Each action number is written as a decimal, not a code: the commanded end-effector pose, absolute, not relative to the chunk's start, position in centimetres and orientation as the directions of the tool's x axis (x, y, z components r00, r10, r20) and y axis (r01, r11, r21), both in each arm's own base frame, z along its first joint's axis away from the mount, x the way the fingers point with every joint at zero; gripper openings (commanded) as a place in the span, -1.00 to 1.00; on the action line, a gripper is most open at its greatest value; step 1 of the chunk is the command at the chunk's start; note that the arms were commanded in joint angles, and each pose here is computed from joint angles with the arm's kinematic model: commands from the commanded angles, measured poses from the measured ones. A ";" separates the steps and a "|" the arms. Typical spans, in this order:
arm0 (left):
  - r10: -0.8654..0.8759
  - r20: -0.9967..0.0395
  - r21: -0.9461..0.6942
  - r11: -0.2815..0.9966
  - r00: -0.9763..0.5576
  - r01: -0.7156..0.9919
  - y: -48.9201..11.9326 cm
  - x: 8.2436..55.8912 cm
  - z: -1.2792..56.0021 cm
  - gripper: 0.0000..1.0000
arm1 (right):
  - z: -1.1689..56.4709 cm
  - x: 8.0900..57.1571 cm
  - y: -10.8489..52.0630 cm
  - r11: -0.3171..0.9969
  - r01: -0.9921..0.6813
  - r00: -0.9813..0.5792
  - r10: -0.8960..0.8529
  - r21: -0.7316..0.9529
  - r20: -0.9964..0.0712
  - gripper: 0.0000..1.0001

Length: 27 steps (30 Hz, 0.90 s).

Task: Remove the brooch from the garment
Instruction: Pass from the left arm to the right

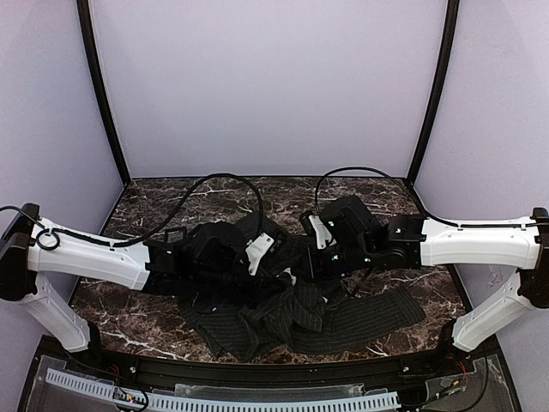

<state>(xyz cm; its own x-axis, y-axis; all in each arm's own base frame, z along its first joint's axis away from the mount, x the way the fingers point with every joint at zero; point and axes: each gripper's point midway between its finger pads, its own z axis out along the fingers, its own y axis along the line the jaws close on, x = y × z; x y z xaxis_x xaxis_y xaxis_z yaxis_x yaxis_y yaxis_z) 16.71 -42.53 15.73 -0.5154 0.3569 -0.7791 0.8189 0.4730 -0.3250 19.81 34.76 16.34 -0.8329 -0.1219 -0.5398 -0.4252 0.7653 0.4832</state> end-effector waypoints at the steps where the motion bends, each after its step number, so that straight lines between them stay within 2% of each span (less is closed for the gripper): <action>1: 0.345 -0.787 -0.324 0.476 -0.512 0.817 -42.6 16.8 16.7 -0.98 | 16.4 19.9 35.4 0.749 -0.434 -0.831 -0.118 0.500 -0.544 -0.99; 7: 0.339 -0.783 -0.322 0.495 -0.521 0.807 -42.2 16.9 16.5 -0.98 | 15.7 19.9 35.2 0.753 -0.420 -0.837 -0.107 0.507 -0.536 -1.00; 14: 0.293 -0.760 -0.384 0.518 -0.580 0.764 -41.4 16.6 15.9 -0.96 | 18.9 21.2 33.9 0.707 -0.448 -0.738 0.054 0.548 -0.673 -1.00; 21: 0.203 -0.747 -0.507 0.441 -0.632 0.741 -42.2 15.5 17.0 -0.89 | 21.5 21.5 33.1 0.621 -0.516 -0.629 0.191 0.590 -0.753 -1.00; 24: 0.181 -0.747 -0.537 0.403 -0.640 0.741 -42.6 15.1 17.8 -0.78 | 22.4 21.6 32.8 0.611 -0.548 -0.582 0.213 0.572 -0.785 -1.00; 27: 0.148 -0.757 -0.550 0.382 -0.636 0.743 -42.7 15.1 19.0 -0.51 | 23.5 21.5 32.5 0.588 -0.582 -0.539 0.239 0.562 -0.808 -1.00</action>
